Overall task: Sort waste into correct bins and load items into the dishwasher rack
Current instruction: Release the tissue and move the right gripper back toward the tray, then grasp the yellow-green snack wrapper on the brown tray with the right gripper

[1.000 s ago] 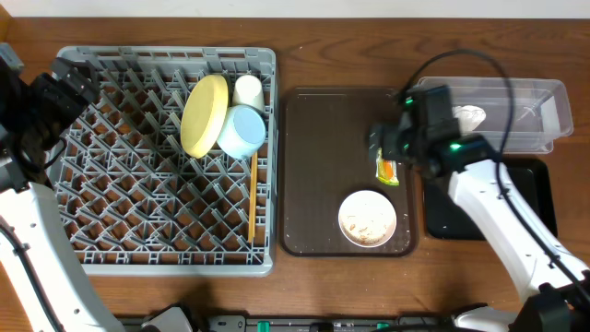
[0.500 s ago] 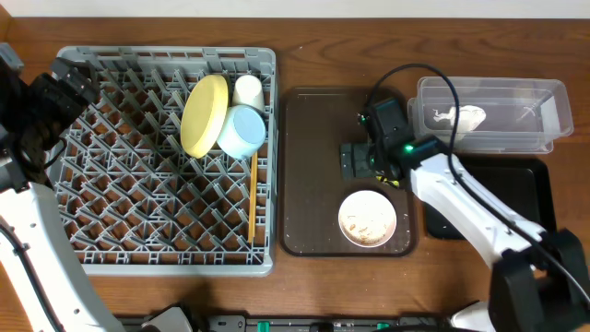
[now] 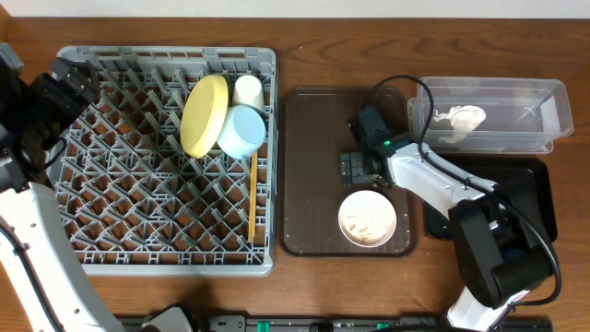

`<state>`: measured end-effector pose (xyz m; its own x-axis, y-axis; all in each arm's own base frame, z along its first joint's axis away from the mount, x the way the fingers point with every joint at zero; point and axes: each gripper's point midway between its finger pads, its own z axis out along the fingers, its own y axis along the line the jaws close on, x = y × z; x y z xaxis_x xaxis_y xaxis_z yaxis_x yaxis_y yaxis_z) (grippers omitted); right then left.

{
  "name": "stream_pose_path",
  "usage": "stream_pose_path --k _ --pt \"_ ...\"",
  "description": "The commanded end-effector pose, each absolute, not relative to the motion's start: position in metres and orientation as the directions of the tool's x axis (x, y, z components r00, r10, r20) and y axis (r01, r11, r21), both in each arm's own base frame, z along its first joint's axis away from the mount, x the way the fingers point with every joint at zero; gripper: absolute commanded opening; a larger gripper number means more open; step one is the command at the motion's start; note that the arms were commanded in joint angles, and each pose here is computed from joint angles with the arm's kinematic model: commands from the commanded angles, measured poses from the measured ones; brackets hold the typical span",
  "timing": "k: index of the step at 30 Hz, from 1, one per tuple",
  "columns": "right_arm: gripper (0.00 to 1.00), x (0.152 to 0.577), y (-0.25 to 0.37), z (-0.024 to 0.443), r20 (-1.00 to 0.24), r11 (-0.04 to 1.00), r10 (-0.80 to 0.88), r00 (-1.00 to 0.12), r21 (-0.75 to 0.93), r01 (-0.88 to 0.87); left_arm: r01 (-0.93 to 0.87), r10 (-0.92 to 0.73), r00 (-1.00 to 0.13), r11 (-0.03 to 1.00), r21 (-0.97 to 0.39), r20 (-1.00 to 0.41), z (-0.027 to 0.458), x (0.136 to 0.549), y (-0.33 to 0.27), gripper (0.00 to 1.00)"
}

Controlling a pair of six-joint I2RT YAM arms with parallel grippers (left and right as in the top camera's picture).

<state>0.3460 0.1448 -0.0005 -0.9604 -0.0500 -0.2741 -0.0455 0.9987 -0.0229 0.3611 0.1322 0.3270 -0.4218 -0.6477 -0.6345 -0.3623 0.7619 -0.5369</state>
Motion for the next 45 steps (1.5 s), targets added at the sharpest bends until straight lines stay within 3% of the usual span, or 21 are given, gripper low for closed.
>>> stream_pose_path --k 1,3,4,8,13,22,30,34,37,38,39,45 --pt "0.99 0.328 0.134 -0.037 -0.181 0.994 -0.068 -0.981 -0.1 -0.05 -0.351 -0.643 -0.416 0.766 -0.539 -0.642 0.332 0.362 0.133 0.93" --pt "0.94 0.323 0.136 -0.044 -0.155 0.994 -0.071 -0.985 -0.091 -0.057 -0.351 -0.643 -0.416 0.766 -0.539 -0.642 0.332 0.362 0.133 0.94" --pt "0.87 0.321 0.138 -0.045 -0.146 0.995 -0.071 -0.987 -0.08 -0.06 -0.351 -0.643 -0.416 0.766 -0.539 -0.642 0.332 0.362 0.133 0.93" --pt "0.35 0.32 0.146 -0.045 -0.134 0.997 -0.07 -0.989 -0.033 -0.066 -0.351 -0.643 -0.416 0.766 -0.539 -0.642 0.332 0.362 0.133 0.93" --pt "0.02 0.323 0.159 -0.036 -0.142 0.997 -0.069 -0.987 0.033 -0.074 -0.351 -0.643 -0.416 0.766 -0.539 -0.642 0.332 0.362 0.133 0.94" --pt "0.01 0.345 0.17 0.022 -0.292 0.992 -0.052 -0.955 0.096 -0.083 -0.351 -0.643 -0.416 0.766 -0.539 -0.642 0.332 0.362 0.133 0.94" --pt "0.01 0.356 0.167 0.111 -0.501 0.986 -0.007 -0.866 0.143 -0.091 -0.351 -0.643 -0.416 0.766 -0.539 -0.642 0.332 0.362 0.133 0.93" --pt "0.02 0.353 0.159 0.141 -0.559 0.986 0.011 -0.829 0.144 -0.084 -0.351 -0.643 -0.416 0.766 -0.539 -0.642 0.332 0.362 0.133 0.93" --pt "0.62 0.347 0.155 0.144 -0.552 0.988 0.008 -0.834 0.134 -0.079 -0.351 -0.643 -0.416 0.766 -0.539 -0.642 0.332 0.362 0.133 0.93" --pt "0.86 0.344 0.153 0.142 -0.541 0.989 0.005 -0.841 0.128 -0.077 -0.351 -0.643 -0.416 0.766 -0.539 -0.642 0.332 0.362 0.133 0.93" --pt "0.99 0.341 0.151 0.138 -0.523 0.99 -0.001 -0.852 0.12 -0.074 -0.351 -0.643 -0.416 0.766 -0.539 -0.642 0.332 0.362 0.133 0.93" --pt "0.99 0.326 0.144 0.105 -0.424 0.996 -0.011 -0.905 0.079 -0.049 -0.351 -0.643 -0.416 0.766 -0.539 -0.642 0.332 0.362 0.133 0.93"
